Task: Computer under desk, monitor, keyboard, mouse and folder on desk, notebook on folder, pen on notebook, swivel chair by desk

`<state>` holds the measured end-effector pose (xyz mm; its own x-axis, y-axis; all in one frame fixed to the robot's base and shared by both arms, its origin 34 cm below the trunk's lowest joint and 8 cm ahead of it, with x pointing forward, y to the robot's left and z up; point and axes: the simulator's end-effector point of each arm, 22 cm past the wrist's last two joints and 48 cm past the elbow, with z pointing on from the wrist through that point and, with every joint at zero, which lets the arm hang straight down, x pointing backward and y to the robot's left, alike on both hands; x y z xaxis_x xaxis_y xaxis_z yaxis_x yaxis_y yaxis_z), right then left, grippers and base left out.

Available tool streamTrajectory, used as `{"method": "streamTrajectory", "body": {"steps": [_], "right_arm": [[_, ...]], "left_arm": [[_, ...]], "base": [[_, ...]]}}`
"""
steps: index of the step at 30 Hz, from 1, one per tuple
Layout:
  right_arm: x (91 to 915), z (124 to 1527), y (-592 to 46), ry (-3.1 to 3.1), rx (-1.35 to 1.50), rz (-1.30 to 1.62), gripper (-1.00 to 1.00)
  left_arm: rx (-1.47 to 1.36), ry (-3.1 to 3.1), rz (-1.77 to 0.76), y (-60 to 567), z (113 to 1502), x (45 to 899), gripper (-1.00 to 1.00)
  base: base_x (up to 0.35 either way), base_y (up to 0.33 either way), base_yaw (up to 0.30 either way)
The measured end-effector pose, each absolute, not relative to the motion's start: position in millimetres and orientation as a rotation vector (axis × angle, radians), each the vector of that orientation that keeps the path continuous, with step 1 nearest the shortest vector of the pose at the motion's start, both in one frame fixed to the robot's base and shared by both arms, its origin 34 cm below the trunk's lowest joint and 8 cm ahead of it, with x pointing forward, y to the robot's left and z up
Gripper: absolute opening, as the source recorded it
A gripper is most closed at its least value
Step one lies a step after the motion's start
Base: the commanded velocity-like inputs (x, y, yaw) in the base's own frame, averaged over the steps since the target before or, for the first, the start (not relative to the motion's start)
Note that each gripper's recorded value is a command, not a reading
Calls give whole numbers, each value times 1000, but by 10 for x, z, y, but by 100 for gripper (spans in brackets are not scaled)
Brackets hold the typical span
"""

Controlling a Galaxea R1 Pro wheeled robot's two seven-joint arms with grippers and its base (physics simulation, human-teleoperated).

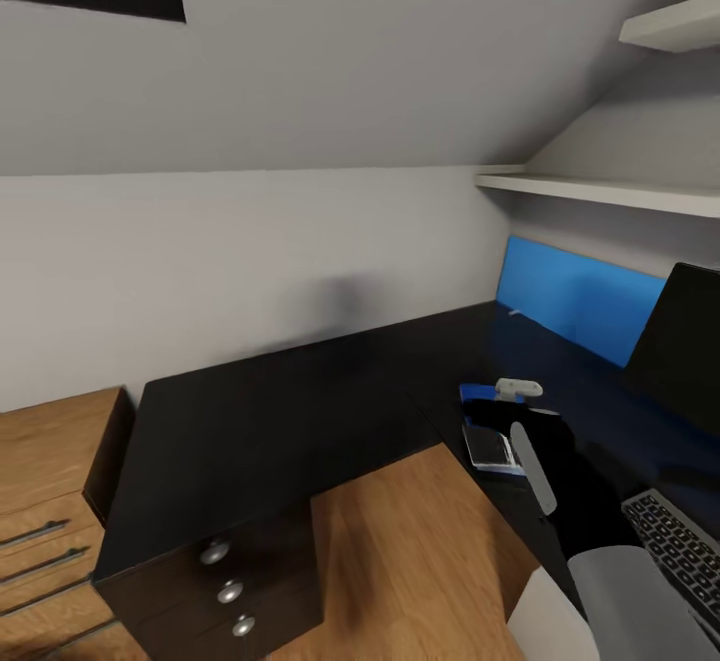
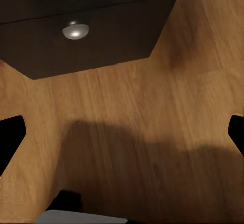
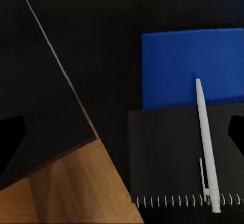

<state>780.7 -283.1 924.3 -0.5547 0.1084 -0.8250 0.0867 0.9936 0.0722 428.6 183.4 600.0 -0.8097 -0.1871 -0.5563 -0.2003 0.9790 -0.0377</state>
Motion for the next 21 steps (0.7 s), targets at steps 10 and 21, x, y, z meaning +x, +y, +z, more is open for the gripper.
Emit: {"method": "streamTrajectory", "body": {"steps": [10,21], "right_arm": [[7814,9260,-2503,2159,131,91,100],[7812,9239,-2433,2157,117,93,100]], "left_arm": [[-273,2553,46,1883,5944,4221,100],[-332,2571,96,2104,5858,4143,100]], "base": [[-333,0,22],[-335,0,263]]}}
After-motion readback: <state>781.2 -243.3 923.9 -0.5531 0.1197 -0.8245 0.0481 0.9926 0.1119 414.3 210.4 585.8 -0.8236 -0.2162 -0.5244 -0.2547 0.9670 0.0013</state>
